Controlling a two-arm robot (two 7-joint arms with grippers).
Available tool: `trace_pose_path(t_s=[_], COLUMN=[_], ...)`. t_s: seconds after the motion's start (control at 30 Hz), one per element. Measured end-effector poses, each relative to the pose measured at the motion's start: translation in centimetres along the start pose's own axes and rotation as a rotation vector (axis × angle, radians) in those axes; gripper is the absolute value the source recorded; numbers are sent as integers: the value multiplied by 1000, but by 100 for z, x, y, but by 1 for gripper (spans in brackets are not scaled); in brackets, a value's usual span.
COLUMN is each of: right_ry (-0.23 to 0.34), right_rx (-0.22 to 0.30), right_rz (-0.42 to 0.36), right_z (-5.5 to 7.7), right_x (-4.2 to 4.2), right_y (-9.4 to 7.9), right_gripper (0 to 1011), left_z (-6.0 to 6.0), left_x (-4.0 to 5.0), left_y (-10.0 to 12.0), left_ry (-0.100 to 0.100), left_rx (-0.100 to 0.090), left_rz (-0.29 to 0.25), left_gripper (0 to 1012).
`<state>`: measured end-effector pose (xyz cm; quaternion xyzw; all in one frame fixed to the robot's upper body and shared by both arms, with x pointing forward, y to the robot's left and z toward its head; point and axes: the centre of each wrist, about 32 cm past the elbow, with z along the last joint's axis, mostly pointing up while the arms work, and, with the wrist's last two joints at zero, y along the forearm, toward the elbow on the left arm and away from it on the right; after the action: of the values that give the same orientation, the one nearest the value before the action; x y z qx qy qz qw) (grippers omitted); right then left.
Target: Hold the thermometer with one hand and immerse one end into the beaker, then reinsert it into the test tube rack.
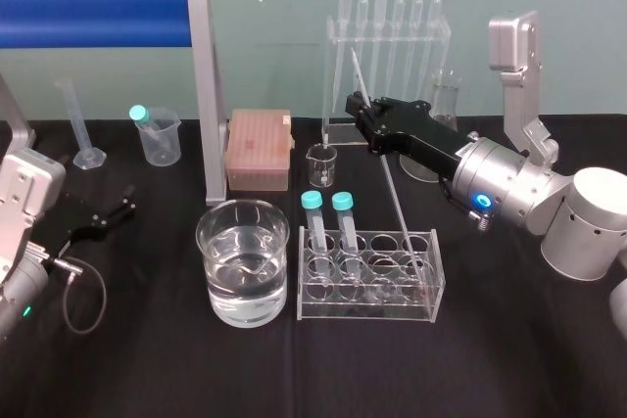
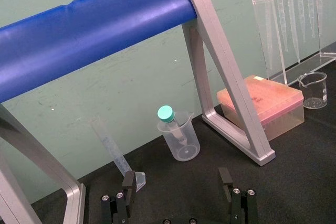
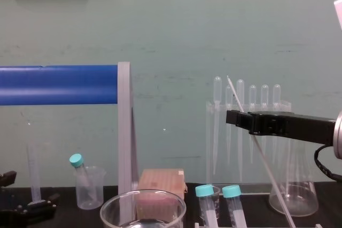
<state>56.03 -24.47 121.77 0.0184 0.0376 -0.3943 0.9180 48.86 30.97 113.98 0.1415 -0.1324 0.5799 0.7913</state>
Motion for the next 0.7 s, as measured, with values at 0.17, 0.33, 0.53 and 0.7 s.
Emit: trace_pose_path(t_s=[0.17, 0.33, 0.53, 0.7], right_ry=[0, 0, 0, 2], right_rx=[0, 0, 0, 12], right_rz=[0, 0, 0, 1], right_z=[0, 0, 0, 10], right_x=[0, 0, 0, 0], right_y=[0, 0, 0, -11], right_gripper=[56, 56, 56, 56], left_z=[0, 0, 0, 0], left_x=[0, 0, 0, 0], left_y=[0, 0, 0, 0], left_ry=[0, 0, 0, 0], left_rx=[0, 0, 0, 0], left_rz=[0, 0, 0, 0], left_gripper=[1008, 1008, 1008, 1008])
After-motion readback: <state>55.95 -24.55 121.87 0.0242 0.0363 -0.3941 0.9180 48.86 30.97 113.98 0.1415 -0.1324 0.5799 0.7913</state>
